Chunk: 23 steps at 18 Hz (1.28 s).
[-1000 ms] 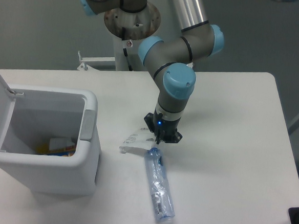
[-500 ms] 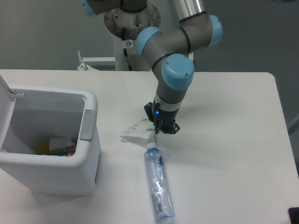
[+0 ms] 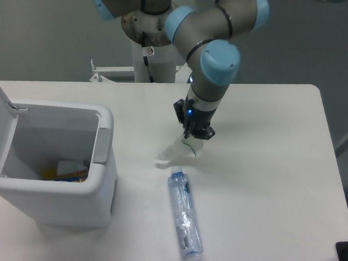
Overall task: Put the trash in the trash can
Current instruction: 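Lift the white paper up off the table, then carry the paper over the white bin and open the gripper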
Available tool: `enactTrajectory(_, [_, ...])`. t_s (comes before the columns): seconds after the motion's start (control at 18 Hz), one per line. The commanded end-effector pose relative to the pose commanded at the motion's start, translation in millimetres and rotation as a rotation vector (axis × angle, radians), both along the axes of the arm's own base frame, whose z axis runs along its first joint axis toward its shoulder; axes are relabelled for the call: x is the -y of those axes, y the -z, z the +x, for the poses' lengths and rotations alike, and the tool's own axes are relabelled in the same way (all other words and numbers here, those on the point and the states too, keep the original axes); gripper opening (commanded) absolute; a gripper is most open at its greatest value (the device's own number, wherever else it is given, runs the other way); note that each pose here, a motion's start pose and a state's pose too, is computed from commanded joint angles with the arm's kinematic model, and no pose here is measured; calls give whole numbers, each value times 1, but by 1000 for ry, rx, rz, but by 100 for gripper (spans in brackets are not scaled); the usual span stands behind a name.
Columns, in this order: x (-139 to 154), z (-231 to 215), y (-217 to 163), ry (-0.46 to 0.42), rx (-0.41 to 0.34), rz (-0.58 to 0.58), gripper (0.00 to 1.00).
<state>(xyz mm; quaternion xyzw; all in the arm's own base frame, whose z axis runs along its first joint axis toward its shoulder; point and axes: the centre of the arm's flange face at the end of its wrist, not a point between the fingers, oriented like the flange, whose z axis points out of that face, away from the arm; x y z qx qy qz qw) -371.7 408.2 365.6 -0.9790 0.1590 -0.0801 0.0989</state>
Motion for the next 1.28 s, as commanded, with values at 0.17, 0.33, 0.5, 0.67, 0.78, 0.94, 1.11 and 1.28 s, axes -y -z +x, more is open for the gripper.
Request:
enactTrajectory(0.17, [-3,-10,-27,-36,14,42,0])
enactTrajectory(0.33, [2,-17,-48,-75,12,108,0])
enactTrajectory(0.5, [9,-29,-79,-159,35,224,0])
enactTrajectory(0.67, [7,-41,-112,-273,68,323,0])
enactTrajectory(0.78, [4,-45,-135,-358,109,386,0])
enactTrajectory(0.94, [-3,-45,-165,-441,168,461,0])
enactTrajectory(1.11, [-11,-38,-184,-510,209,487,0])
enactTrajectory(1.28, [-15,-8,-216,-577,227,530,0])
